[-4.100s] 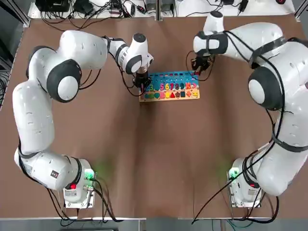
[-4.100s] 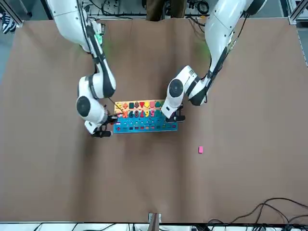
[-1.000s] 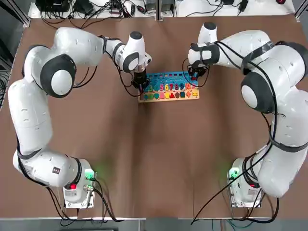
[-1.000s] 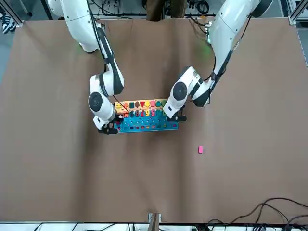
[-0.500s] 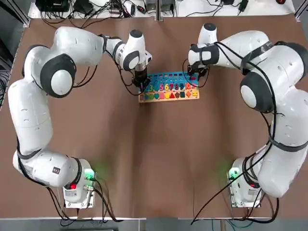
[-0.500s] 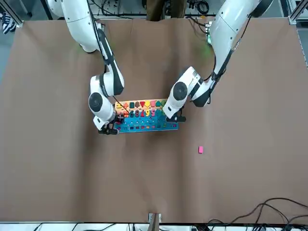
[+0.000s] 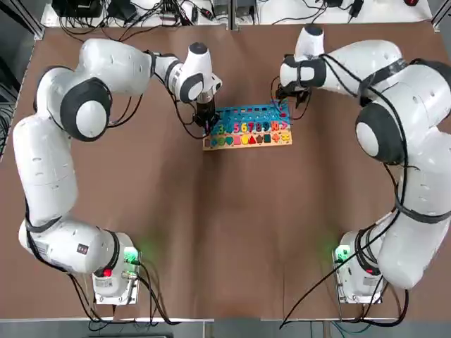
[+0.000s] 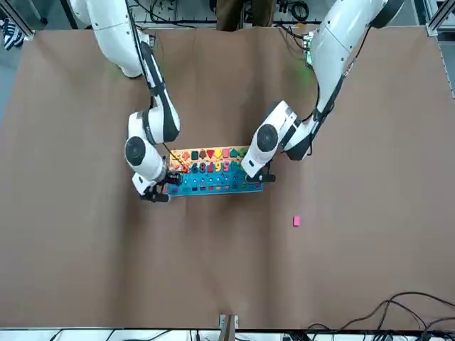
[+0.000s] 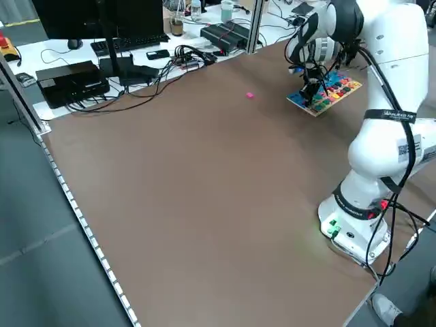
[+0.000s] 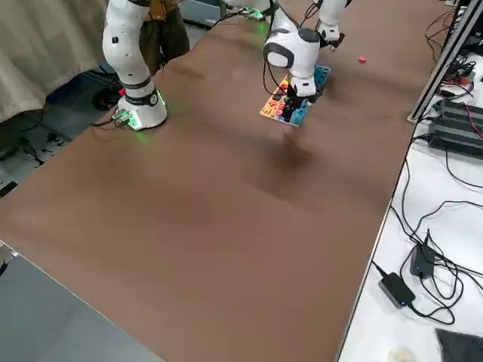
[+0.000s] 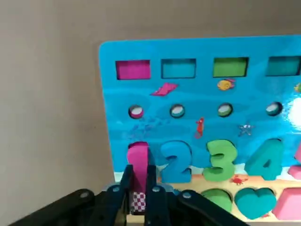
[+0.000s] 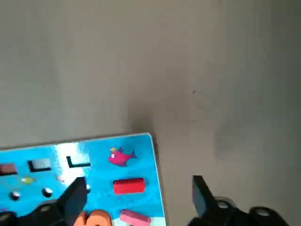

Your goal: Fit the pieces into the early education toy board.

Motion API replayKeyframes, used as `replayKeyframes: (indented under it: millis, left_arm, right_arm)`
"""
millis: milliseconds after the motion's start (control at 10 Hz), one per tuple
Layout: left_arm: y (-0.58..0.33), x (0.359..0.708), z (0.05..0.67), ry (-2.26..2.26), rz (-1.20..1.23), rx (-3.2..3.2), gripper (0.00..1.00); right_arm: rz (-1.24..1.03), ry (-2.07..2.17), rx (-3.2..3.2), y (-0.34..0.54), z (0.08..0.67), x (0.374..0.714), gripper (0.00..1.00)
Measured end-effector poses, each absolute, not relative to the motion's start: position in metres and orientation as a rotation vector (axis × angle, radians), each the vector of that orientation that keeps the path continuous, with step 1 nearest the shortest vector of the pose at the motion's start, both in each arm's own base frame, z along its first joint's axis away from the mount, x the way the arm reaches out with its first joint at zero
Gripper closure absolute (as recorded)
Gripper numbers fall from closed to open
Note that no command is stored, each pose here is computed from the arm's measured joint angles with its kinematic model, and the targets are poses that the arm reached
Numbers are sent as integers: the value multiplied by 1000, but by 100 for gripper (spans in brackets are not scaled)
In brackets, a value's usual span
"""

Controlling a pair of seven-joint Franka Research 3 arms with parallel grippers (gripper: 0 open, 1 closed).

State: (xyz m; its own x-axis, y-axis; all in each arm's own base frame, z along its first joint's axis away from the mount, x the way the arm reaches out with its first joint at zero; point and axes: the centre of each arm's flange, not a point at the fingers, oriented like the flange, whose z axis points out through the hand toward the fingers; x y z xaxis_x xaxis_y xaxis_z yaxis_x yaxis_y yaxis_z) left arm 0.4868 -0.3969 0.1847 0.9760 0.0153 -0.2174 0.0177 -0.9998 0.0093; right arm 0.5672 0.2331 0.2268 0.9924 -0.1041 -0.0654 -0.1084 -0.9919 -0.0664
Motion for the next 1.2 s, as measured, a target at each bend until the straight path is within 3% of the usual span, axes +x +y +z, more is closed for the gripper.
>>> replayKeyframes:
  millis: [300,700,900,1200]
  left_arm:
    - [-398,485,182,21,-355,3114,86]
    - [-399,484,182,17,-357,3112,86]
    - [-400,486,182,19,-359,3112,86]
    - [-399,490,181,27,-359,3110,86]
  right_arm:
    - [100,233,-3008,200,319,598,0]
    - [224,266,-2972,130,441,600,0]
    - [168,216,-3079,81,507,605,0]
    - [54,116,-3139,26,548,606,0]
